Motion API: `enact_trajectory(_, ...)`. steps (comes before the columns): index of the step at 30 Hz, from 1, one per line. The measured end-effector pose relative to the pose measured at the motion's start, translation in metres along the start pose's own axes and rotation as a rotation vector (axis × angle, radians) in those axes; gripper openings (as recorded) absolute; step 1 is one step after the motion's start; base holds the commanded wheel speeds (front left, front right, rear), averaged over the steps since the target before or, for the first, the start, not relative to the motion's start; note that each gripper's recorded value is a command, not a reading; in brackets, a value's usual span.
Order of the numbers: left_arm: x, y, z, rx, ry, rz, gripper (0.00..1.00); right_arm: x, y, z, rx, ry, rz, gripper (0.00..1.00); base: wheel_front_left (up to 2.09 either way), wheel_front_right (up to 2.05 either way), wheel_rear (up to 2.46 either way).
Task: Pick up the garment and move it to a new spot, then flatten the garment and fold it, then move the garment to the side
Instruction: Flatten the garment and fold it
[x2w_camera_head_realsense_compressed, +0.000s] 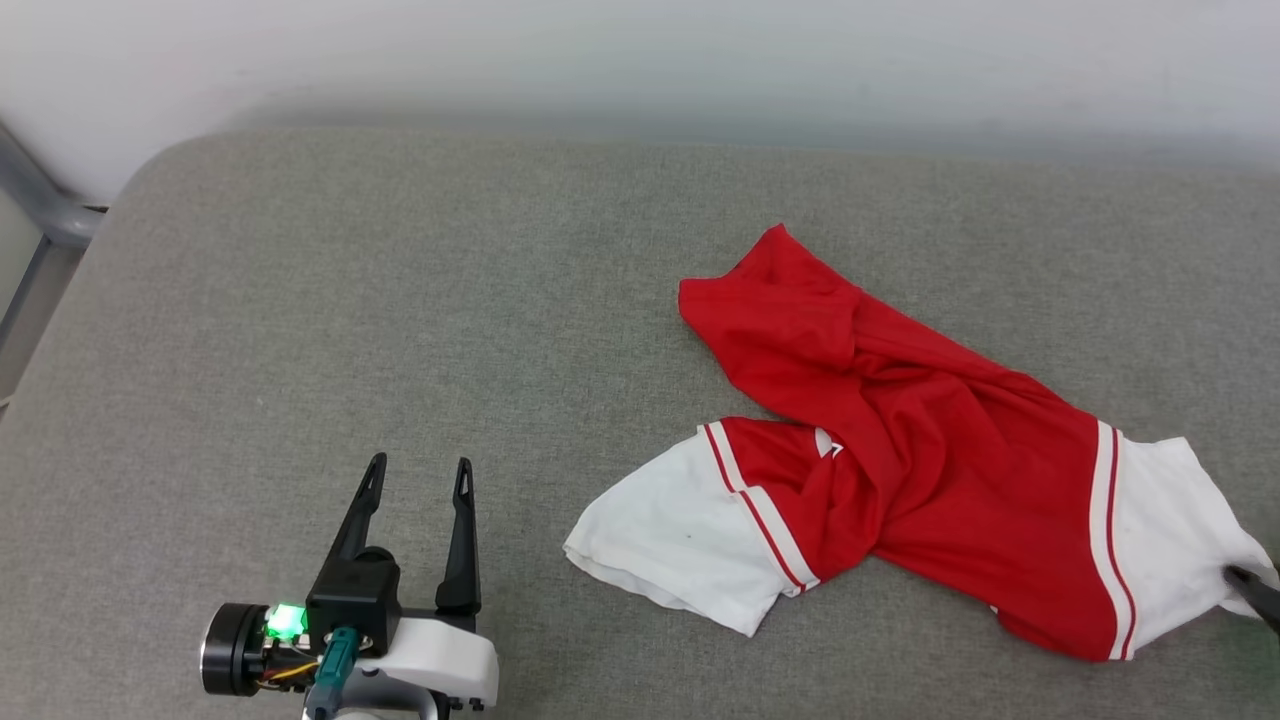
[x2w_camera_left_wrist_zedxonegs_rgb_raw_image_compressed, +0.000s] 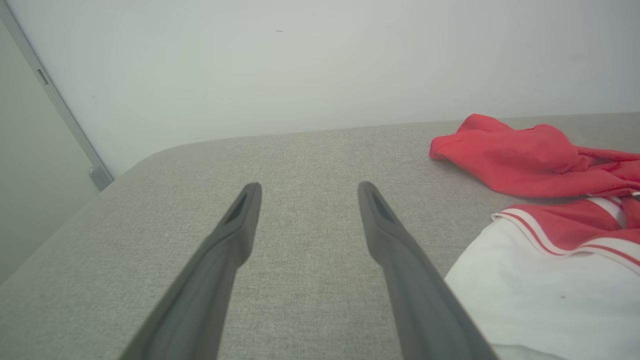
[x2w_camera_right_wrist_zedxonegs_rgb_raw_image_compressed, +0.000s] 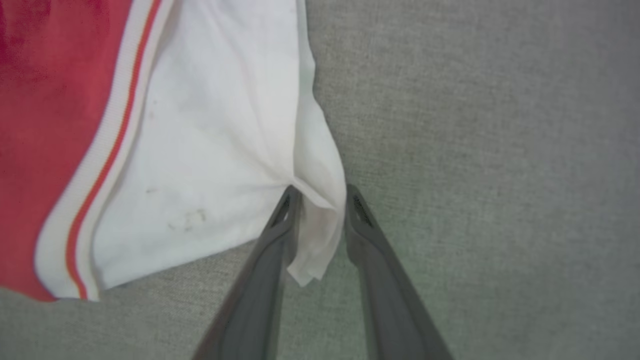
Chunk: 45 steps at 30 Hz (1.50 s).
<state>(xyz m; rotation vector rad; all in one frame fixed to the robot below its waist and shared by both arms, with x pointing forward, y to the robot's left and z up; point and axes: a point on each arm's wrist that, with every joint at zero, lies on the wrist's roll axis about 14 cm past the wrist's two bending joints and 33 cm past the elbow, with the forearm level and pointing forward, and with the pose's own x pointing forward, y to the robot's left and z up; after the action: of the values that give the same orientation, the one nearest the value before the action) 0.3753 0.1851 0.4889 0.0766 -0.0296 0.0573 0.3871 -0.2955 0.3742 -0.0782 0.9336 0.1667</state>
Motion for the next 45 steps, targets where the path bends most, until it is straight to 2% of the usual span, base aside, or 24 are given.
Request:
enact_trajectory(6, -0.004, 0.0, 0.008, 0.011, -0.025, -0.014, 1.0, -0.021, -0.002, 0.053, -0.066, -0.29, -0.03, 1.0, 0.0, 0.0, 0.0)
enact_trajectory(7, -0.004, -0.002, 0.013, 0.023, -0.04, -0.03, 1.0, -0.033, -0.001, 0.073, -0.084, -0.401, -0.037, 1.0, 0.0, 0.0, 0.0)
enact_trajectory(11, 0.001, -0.005, 0.024, 0.044, -0.077, -0.072, 1.0, -0.057, 0.005, 0.104, -0.11, -0.59, -0.054, 1.0, 0.0, 0.0, 0.0)
enact_trajectory(17, 0.02, -0.013, 0.06, 0.082, -0.184, -0.194, 1.0, -0.075, 0.031, 0.108, -0.106, -0.725, -0.044, 1.0, 0.0, 0.0, 0.0)
enact_trajectory(20, 0.03, -0.017, 0.074, 0.075, -0.214, -0.254, 1.0, -0.079, 0.045, 0.102, -0.109, -0.738, -0.039, 1.0, 0.0, 0.0, 0.0)
enact_trajectory(24, 0.047, -0.027, 0.086, 0.132, -0.182, -0.343, 1.0, -0.084, 0.064, 0.091, -0.107, -0.733, -0.024, 1.0, 0.0, 0.0, 0.0)
enact_trajectory(29, 0.056, -0.053, 0.079, 0.144, -0.045, -0.47, 1.0, -0.091, 0.074, 0.079, -0.09, -0.714, -0.023, 1.0, 0.0, 0.0, 0.0)
enact_trajectory(31, 0.054, -0.064, 0.063, 0.147, 0.075, -0.533, 1.0, -0.092, 0.076, 0.075, -0.088, -0.703, -0.026, 1.0, 0.0, 0.0, 0.0)
enact_trajectory(34, 0.054, -0.075, 0.059, 0.143, 0.171, -0.602, 1.0, -0.091, 0.078, 0.068, -0.079, -0.672, -0.024, 1.0, 0.0, 0.0, 0.0)
enact_trajectory(39, 0.038, -0.085, 0.019, 0.189, 0.475, -0.707, 1.0, -0.09, 0.081, 0.066, -0.071, -0.656, -0.018, 1.0, 0.0, 0.0, 0.0)
enact_trajectory(45, 0.024, -0.091, -0.012, 0.247, 0.72, -0.796, 1.0, -0.085, 0.083, 0.064, -0.068, -0.633, -0.012, 1.0, 0.0, 0.0, 0.0)
